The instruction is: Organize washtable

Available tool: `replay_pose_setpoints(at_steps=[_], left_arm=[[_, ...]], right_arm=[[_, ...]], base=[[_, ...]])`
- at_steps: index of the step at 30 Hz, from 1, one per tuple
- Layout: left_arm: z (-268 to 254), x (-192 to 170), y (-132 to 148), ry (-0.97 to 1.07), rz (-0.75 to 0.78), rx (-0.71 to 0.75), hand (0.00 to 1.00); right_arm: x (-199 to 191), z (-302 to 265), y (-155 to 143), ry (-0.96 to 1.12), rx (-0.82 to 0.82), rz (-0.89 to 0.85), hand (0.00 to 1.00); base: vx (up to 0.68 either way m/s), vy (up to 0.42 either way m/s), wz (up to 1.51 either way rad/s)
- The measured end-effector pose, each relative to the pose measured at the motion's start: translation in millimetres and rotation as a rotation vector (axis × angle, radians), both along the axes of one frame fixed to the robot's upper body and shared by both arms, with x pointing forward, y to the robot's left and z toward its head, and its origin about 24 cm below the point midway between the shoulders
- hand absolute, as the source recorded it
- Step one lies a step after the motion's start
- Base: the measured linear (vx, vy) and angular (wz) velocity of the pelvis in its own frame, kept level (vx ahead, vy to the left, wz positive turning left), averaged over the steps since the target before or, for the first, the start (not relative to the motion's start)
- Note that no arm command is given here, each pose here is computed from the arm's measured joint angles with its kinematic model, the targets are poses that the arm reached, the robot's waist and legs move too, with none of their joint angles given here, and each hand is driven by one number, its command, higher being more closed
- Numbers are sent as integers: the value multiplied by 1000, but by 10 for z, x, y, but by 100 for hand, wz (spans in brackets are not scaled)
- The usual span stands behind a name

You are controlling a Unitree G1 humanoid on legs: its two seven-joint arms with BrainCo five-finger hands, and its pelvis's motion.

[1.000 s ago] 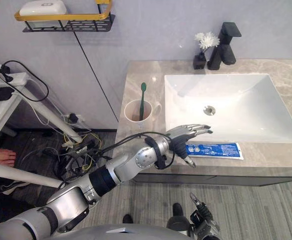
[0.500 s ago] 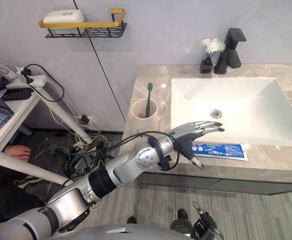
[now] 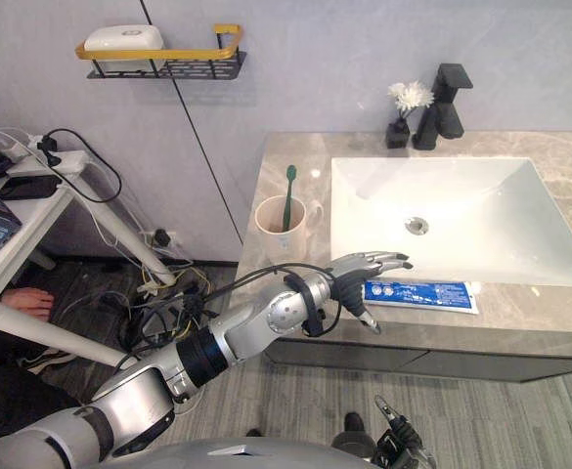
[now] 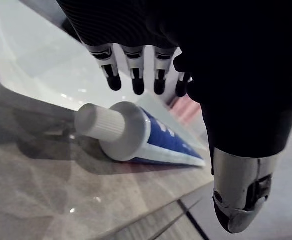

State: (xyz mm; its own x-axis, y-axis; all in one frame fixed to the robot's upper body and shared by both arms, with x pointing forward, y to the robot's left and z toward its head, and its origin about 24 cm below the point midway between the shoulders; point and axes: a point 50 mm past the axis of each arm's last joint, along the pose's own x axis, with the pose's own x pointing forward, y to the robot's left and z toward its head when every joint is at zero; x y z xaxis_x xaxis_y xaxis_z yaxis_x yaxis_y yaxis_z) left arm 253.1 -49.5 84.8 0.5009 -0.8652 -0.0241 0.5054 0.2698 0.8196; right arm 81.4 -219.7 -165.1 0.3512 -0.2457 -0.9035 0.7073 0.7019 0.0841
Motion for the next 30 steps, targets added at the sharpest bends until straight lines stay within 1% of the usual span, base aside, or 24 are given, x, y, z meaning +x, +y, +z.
replay_pose_setpoints(at_steps=[8, 18, 19, 30], left_arm=[[-68, 35, 30, 17, 19, 24, 0], [12, 15, -33, -2, 6, -8, 0], [32, 6, -41, -6, 2, -15, 100], [231, -39, -178, -56, -42, -70, 100]], right_arm=[[59, 11, 2, -14, 0, 2, 0], [96, 14, 24, -21, 4, 9, 0], [86, 12, 24, -18, 4, 8, 0], [57, 7, 15, -11, 2, 3, 0]], base=[[20, -5, -1], [-9, 4, -4], [-18, 3, -5], [0, 0, 0]])
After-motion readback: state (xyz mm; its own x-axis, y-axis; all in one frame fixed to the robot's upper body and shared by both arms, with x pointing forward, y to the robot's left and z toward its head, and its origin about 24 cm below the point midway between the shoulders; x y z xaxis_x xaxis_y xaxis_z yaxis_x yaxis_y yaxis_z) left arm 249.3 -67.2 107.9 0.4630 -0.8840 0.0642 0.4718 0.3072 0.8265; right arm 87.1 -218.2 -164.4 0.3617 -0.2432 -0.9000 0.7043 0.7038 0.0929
